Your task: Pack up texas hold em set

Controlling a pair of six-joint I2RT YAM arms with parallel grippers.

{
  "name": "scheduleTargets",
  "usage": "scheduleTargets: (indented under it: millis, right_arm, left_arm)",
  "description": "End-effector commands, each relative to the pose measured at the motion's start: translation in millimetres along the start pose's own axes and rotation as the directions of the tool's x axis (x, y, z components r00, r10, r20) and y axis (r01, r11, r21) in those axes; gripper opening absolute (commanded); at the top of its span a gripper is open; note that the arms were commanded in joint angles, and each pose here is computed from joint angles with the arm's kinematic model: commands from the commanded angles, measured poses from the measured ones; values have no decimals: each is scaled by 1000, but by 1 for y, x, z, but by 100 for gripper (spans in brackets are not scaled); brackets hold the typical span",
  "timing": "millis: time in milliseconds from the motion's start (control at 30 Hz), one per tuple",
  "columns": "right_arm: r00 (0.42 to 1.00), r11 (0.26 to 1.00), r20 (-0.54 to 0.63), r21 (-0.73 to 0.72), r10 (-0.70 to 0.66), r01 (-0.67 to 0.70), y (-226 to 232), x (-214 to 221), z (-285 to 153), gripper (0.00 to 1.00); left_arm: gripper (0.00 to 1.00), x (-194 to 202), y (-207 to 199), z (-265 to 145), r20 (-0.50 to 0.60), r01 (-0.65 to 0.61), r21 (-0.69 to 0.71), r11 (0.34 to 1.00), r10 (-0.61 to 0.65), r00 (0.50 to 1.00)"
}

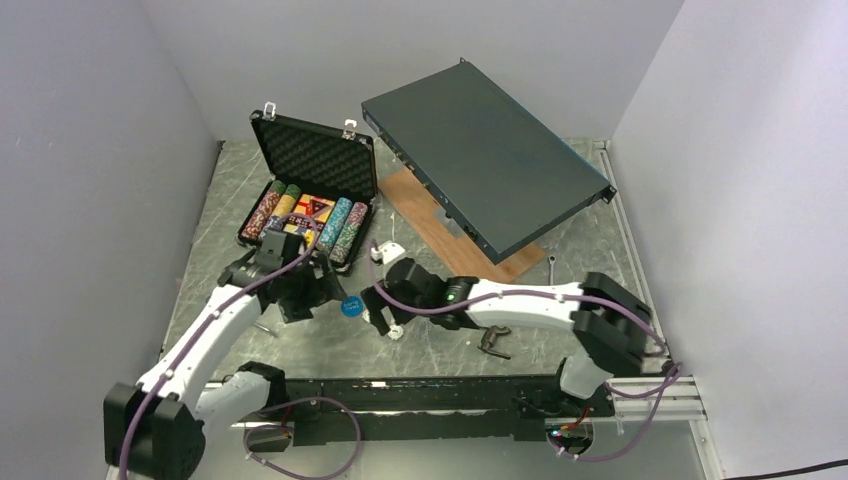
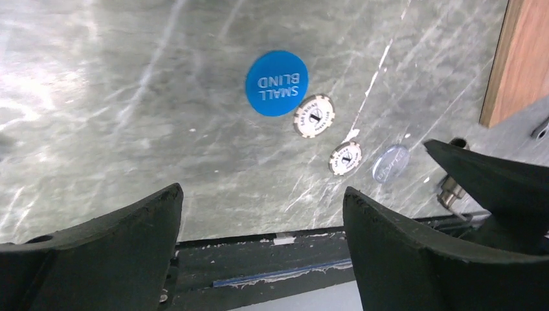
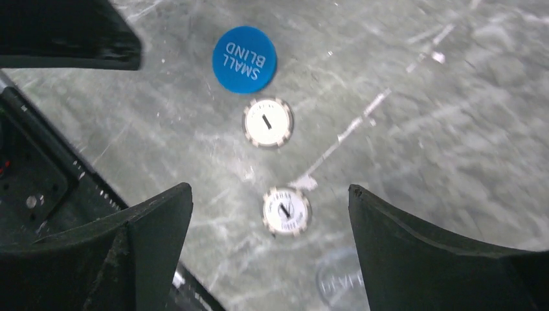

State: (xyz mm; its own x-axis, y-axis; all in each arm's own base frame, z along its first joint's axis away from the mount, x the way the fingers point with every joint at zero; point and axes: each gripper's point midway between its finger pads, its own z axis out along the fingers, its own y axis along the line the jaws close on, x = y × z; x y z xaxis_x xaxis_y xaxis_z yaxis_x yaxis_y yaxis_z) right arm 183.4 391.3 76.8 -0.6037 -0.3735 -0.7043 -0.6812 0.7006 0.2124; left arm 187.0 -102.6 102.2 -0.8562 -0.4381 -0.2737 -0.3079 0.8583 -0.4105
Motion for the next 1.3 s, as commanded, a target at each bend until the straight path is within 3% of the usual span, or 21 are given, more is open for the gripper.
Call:
scheduleTargets:
  millis: [0,200,533,1067,1267]
  right_arm:
    - [996,997,59,30,71,-73,-14,-2,-41,91]
    - [979,988,136,10,152,-154,-23,-2,-87,91]
    - [967,981,178,33,184,-193,-39,5,-108,90]
    - [971,983,166,36,174,-182,-37,2,-100,90]
    - [969,981,168,34,182,-190,-38,3,-100,90]
  left_arm:
    - [94,-2,-36,18,-22,-44,84,995,46,999]
    - [93,-8,-32,56,-84,-92,-104,990,83,993]
    - [99,4,-29,87,-159,-152,-205,967,121,980]
    - [76,5,-16,101,-172,-184,-306,934,136,976]
    - [74,10,-12,103,-176,-186,-328,926,133,975]
